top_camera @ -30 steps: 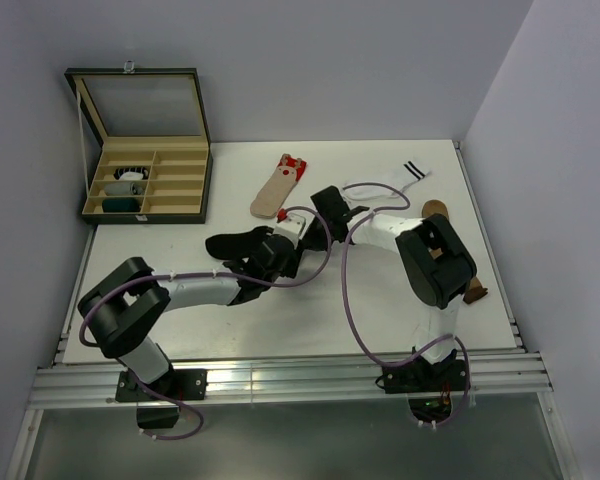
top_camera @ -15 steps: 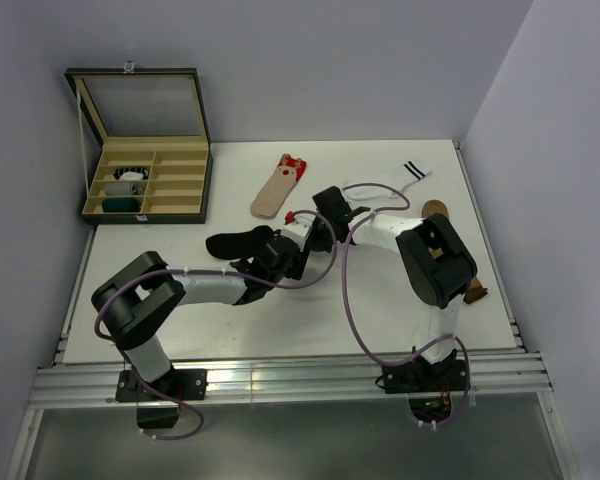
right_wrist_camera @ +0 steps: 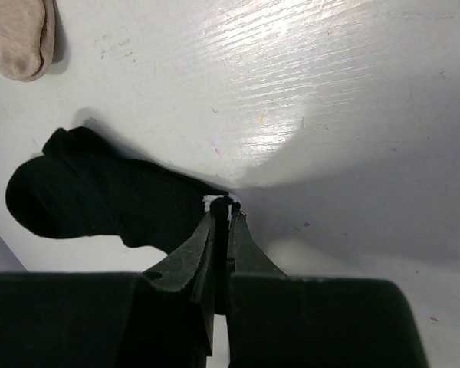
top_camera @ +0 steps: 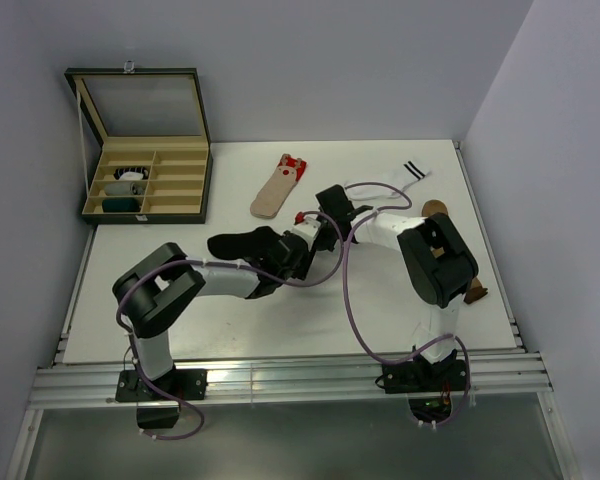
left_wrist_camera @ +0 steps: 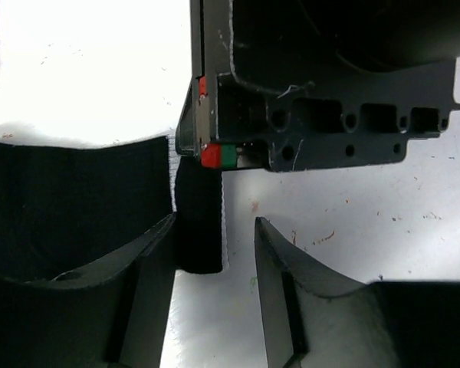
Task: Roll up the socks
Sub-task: Roll the sock at the center of the board.
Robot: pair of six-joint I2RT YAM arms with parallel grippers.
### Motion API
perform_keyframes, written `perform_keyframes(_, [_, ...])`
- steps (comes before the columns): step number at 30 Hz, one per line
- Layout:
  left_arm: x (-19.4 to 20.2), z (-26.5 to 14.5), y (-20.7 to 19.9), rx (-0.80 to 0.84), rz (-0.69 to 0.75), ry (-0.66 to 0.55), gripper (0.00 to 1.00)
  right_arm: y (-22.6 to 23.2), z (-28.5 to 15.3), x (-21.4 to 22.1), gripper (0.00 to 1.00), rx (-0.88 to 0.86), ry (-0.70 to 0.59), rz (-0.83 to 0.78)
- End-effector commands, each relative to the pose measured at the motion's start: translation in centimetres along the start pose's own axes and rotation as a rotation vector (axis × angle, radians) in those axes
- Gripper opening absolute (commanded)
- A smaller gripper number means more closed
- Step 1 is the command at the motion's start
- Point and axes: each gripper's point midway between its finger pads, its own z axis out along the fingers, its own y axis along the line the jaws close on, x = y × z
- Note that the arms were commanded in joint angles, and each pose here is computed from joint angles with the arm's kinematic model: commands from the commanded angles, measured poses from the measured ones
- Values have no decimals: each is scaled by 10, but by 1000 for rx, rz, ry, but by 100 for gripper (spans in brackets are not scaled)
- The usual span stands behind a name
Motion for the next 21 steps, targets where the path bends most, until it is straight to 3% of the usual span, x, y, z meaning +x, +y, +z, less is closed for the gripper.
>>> perform_keyframes(1, [-10,6,-7,4,7,-7,48,-1,0,0,0,-6,8,-5])
perform_keyframes(5, [-6,8,-8,2,15,10,38,3,-3,-1,0,-23,6,-2])
perform_keyframes(6, [-5,8,-8,1,18,15,26,3,-4,-1,0,-28,8,2])
perform_keyframes(8, [-6,8,-10,7,19,15,10,5,-7,-2,0,-46,2,5])
perform_keyframes(11, [-10,4,-10,10,13,7,1,10,-14,-6,0,-75,-18,6])
perform_keyframes(21, [-18,-10,-5,110,-202,80,0,25,-54,-31,35,-220,-176,39])
